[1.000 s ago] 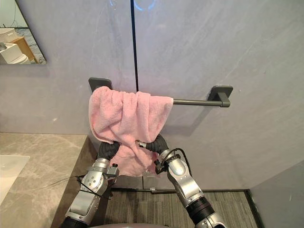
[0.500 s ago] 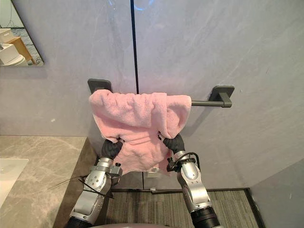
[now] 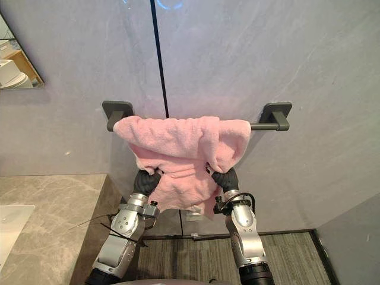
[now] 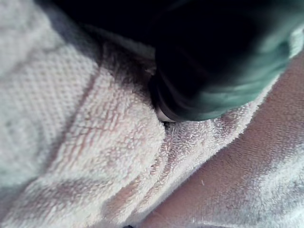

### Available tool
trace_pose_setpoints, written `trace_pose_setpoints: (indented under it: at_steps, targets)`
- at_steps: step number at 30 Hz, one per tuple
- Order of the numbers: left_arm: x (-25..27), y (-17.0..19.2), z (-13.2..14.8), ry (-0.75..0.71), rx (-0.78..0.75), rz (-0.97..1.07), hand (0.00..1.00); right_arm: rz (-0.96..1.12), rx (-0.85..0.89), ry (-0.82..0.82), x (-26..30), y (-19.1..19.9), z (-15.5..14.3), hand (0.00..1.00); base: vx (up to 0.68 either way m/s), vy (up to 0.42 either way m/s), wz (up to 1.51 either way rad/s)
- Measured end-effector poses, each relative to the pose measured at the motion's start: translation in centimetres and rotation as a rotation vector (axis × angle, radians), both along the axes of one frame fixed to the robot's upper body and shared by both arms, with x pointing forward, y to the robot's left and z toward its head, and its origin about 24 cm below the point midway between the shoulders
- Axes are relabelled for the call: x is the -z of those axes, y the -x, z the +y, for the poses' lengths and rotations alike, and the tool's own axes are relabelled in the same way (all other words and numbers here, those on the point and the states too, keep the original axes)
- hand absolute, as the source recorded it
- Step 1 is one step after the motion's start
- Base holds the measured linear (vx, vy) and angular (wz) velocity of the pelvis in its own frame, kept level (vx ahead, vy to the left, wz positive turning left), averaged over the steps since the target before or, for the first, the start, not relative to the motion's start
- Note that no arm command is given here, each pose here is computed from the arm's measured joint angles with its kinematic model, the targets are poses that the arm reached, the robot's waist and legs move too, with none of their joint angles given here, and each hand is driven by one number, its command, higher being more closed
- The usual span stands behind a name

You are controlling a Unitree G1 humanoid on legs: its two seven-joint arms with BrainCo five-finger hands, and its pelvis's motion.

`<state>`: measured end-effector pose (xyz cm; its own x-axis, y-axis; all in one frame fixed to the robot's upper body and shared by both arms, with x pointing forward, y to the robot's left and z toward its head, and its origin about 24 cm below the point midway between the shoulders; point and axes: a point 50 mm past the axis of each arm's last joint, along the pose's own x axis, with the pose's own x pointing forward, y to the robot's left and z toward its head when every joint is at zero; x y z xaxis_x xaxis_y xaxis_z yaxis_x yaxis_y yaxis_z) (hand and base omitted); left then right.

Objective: Organize washtable

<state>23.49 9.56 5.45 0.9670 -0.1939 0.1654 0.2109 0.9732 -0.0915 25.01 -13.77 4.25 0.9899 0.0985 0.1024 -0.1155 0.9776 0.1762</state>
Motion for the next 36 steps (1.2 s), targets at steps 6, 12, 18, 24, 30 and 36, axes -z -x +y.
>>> trace_pose_setpoints:
  at_steps: [6,12,18,24,30,36]
  targets:
    - [-0.3,-0.2,-0.5,0.003,0.019,-0.005,1.00,-0.019,0.024,-0.005,-0.2,0.0,-0.4,1.00,0.00,0.000,0.00]
    - [-0.6,-0.4,-1.1,0.004,0.044,-0.018,1.00,-0.021,0.041,-0.005,-0.2,0.0,-0.8,1.00,-0.01,-0.003,-0.05]
    - [0.7,-0.4,-1.1,-0.011,0.042,0.036,1.00,-0.004,0.054,0.002,0.2,0.2,-1.1,1.00,-0.01,-0.004,-0.01]
    - [2.0,-0.4,-1.0,0.012,0.033,0.106,0.00,0.017,0.105,0.020,0.7,0.3,-1.7,0.00,-0.01,-0.008,0.00]
    - [2.9,-0.1,-0.5,0.009,0.012,0.144,0.00,0.051,0.224,0.021,1.4,0.6,-3.7,0.00,-0.01,-0.004,0.00]
    - [4.0,0.6,0.9,0.032,-0.067,0.197,0.00,0.103,0.278,0.052,2.5,1.5,-4.6,0.00,0.00,0.000,0.00]
